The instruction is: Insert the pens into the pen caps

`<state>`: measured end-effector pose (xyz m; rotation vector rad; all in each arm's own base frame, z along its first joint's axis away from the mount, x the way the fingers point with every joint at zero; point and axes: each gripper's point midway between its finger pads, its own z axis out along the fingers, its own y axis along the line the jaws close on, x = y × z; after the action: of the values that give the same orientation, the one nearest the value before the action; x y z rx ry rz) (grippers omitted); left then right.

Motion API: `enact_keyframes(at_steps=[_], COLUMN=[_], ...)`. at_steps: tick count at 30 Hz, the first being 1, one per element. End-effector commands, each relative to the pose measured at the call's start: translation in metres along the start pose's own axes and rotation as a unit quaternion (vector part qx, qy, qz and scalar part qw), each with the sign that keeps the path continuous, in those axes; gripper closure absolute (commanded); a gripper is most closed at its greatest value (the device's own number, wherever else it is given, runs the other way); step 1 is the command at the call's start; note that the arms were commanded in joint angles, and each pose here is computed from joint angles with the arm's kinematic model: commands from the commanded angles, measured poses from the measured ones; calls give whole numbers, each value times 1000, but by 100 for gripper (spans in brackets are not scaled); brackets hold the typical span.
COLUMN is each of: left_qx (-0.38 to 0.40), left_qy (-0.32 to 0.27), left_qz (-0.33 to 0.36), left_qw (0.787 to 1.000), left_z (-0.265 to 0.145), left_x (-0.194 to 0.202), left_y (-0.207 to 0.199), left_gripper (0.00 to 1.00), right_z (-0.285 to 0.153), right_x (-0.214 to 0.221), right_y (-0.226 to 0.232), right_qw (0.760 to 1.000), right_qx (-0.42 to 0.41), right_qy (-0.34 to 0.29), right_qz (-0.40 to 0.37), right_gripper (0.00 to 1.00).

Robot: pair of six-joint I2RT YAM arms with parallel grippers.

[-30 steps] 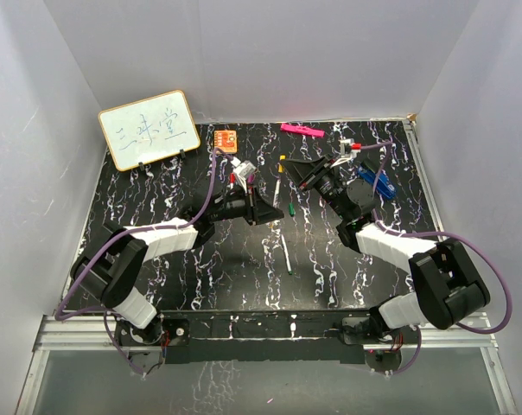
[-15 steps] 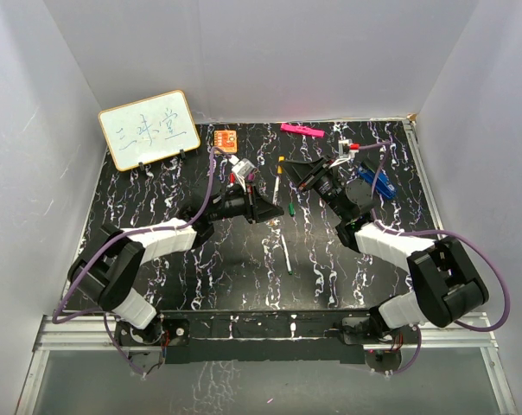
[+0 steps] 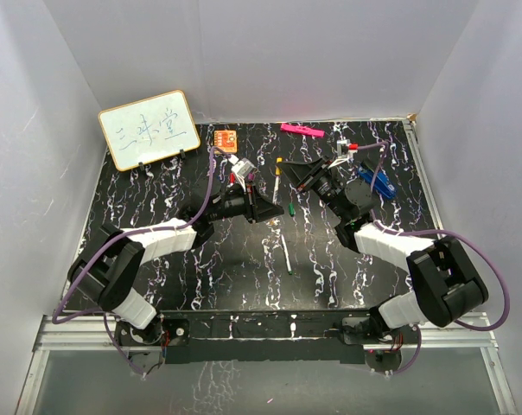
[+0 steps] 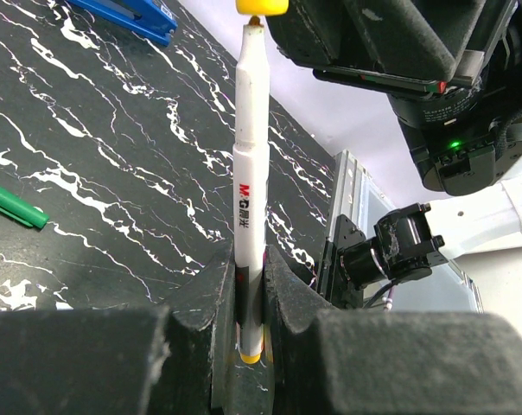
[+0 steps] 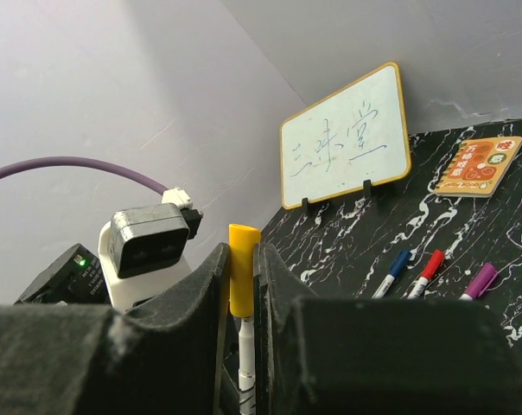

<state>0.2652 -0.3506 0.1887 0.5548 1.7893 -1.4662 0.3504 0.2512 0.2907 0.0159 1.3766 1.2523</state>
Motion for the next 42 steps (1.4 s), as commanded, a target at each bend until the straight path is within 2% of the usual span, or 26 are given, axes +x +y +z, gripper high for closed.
enact_keyframes(at_steps=[1,27,42], left_qx=[16,12,8], left_qy=[-21,-24,-40], left_qz=[28,33,42], left_qw=[999,999,998], left_z=[-1,-3,-2], left_x=[-15,-16,-25], left_y=[-13,-14,-14], left_gripper=[100,100,100], right_z=[2,2,-2], right_x=[-8,-4,14], right_y=[16,11,8], right_qw=[999,1000,1000], right_qx=[-32,-27,-26], right_qy=[-17,-12,11], right_qz=[-5,-7,8], right_gripper=[100,100,100])
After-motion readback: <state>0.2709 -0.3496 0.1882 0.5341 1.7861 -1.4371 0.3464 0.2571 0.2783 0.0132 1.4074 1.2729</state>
